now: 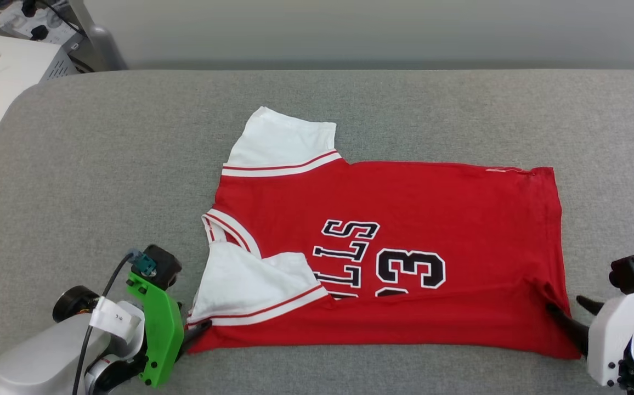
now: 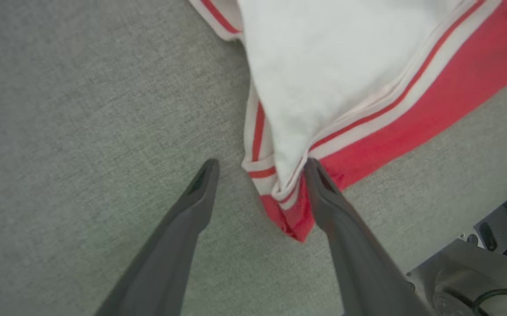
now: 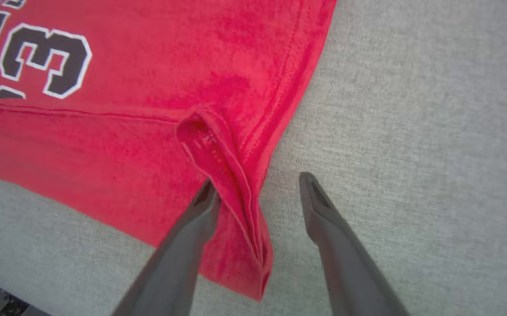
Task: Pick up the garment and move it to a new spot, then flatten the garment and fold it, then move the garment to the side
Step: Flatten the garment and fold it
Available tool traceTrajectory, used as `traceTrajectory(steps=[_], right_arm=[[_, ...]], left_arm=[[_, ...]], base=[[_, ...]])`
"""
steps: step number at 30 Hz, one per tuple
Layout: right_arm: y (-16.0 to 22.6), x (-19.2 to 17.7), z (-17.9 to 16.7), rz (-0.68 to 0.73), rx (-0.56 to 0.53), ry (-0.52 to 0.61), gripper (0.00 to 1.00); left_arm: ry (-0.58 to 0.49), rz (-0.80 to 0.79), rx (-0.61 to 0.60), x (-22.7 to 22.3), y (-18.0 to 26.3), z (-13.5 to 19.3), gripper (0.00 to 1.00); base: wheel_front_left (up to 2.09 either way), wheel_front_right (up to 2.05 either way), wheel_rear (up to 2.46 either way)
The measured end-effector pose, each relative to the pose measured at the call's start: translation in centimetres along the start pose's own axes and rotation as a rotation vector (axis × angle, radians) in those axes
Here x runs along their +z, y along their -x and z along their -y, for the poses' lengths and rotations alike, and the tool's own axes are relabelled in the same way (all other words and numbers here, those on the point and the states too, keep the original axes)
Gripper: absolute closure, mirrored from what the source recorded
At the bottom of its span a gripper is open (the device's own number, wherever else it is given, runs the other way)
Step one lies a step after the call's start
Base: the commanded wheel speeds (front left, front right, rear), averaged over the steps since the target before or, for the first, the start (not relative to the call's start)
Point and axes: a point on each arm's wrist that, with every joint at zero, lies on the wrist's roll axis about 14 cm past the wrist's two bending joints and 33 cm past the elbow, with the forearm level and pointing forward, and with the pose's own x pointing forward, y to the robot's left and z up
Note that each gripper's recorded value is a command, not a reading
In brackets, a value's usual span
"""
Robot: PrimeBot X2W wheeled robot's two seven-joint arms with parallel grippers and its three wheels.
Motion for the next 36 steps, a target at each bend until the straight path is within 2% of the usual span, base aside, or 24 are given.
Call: traceTrajectory(steps=[7,11,18,22,26,36], right_arm=[[2.2,6.7,0.7,0.344,-0.054,0.029,0.0],[4.0,10.4,0.1,0.541,-0.077,0.048,0.0],[7.0,14.6,-0.9,0.811,-0.132,0.075,0.0],[7.2,15.6,-2.3,0.87,-0.127,0.078,0.0],[6.5,15.7,-2.9,0.869,-0.123,0.081,0.0],[2.7,15.3,-2.0,0.803,-0.132,0.071,0.0]], left_arm=[[-0.038,0.169,0.057,3.7,2.9,-1.0,0.0],[-0.067,0.318,0.114,8.2,5.2,-2.2,0.0],[-0.132,0.536,0.169,16.7,7.5,-3.4,0.0],[-0.146,0.595,0.19,20.7,7.7,-4.5,0.0],[-0.118,0.572,0.171,23.7,6.2,-5.5,0.0],[-0.038,0.268,0.099,25.5,-1.3,-8.0,0.0]], base=[[0.0,0.0,0.0],[0.0,0.0,0.0],[0.0,0.0,0.0],[0.0,0.0,0.0],[0.0,0.0,0.0],[0.0,0.0,0.0]])
